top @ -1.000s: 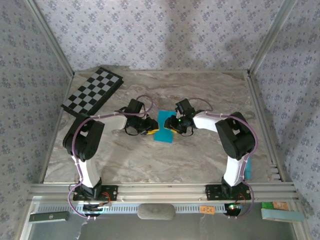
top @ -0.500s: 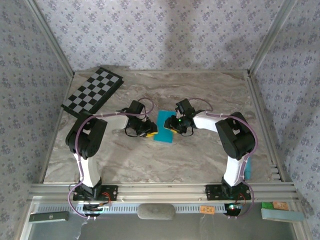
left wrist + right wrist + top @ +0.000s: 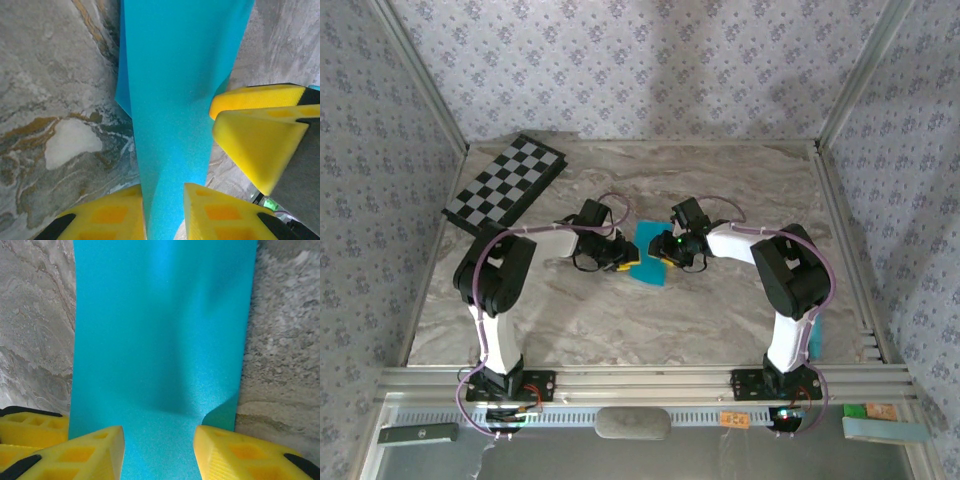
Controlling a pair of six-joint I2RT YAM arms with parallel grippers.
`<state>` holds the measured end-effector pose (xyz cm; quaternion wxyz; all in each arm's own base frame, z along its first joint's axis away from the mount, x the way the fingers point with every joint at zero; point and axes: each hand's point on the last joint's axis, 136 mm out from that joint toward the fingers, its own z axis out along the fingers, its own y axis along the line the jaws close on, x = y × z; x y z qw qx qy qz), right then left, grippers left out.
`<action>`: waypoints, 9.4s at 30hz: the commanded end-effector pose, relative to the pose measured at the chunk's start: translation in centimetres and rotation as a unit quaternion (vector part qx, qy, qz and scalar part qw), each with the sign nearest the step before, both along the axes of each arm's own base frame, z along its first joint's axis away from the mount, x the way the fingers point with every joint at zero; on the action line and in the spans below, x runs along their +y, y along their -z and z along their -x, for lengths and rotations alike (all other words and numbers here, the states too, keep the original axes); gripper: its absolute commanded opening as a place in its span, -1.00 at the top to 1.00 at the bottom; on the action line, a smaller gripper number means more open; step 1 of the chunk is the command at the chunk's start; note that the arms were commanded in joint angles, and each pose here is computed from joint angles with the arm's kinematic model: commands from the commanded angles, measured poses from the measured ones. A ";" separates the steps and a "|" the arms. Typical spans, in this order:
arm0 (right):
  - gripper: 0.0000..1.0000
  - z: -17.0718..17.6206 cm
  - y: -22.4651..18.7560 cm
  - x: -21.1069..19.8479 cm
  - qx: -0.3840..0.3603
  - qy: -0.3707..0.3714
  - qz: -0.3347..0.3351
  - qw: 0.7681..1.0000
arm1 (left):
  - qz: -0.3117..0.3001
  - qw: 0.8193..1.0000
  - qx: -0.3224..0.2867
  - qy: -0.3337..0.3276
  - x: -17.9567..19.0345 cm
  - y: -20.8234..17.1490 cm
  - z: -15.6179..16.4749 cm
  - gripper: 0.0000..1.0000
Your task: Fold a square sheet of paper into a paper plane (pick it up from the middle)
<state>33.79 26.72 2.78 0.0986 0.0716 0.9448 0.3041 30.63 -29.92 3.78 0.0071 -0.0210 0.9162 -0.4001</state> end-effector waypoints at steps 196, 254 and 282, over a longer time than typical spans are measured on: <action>1.00 3.8 0.2 5.0 -0.278 -0.281 0.118 0.911 | -0.116 0.991 0.051 -0.042 2.9 4.9 -2.6 1.00; 1.00 4.2 2.3 4.2 -0.210 -0.276 0.138 0.928 | 0.007 0.984 -0.038 -0.175 4.8 -5.1 -3.4 0.49; 1.00 4.1 2.6 4.0 -0.194 -0.268 0.137 0.934 | 0.037 0.986 0.022 -0.160 2.1 -0.5 0.5 0.83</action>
